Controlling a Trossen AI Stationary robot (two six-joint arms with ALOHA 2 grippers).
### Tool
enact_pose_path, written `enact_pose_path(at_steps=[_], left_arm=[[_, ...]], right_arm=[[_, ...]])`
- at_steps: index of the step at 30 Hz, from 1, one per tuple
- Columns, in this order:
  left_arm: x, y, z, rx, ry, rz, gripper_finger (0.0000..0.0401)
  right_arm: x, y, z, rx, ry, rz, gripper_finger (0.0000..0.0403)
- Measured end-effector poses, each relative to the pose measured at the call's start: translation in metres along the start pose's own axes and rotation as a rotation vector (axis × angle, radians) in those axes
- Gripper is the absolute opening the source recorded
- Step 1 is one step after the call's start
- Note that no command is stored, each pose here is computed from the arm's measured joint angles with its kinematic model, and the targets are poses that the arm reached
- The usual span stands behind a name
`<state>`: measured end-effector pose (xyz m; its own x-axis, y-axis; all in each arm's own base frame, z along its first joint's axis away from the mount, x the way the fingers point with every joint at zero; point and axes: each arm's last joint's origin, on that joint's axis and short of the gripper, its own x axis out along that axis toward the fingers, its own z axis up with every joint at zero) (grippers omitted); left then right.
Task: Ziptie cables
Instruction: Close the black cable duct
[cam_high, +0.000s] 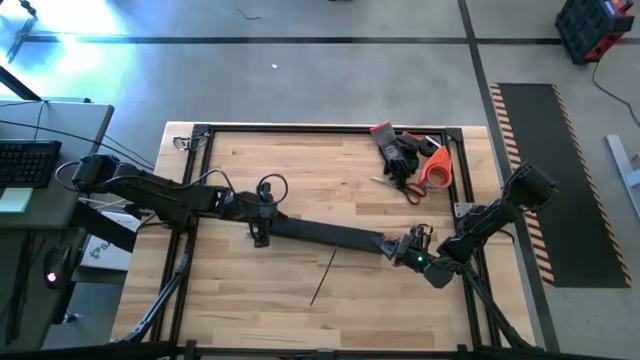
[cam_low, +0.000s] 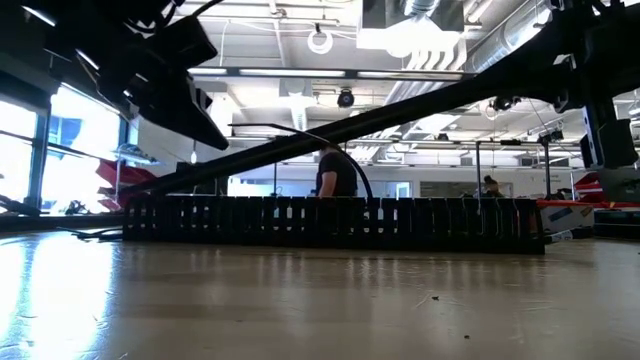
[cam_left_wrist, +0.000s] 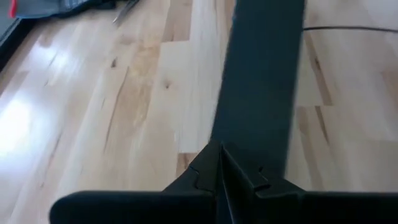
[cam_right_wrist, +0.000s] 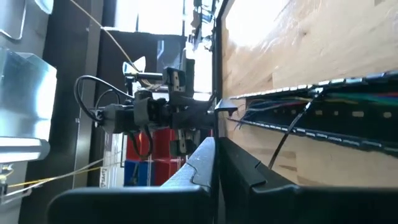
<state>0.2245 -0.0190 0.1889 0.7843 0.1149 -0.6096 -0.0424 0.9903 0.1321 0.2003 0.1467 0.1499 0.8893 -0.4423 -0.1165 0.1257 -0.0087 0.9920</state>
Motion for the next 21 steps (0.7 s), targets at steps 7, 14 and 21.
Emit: enact_pose_path(at_steps=[7,14,21], left_arm=[[0.0008,0.003,0.0007,-0.011,-0.007,-0.028,0.0],[0.0008,0.0021,0.0017,-0.014,-0.017,-0.054,0.0],[0.0006,0.0007,0.003,-0.02,-0.03,-0.103,0.0]], right_arm=[[0.0,-0.0007,-0.0001,-0.007,0.007,-0.005,0.0],[0.0,-0.0008,0.0,-0.006,0.007,-0.006,0.0],[0.0,-0.0009,-0.0003,0.011,0.015,-0.008,0.0]])
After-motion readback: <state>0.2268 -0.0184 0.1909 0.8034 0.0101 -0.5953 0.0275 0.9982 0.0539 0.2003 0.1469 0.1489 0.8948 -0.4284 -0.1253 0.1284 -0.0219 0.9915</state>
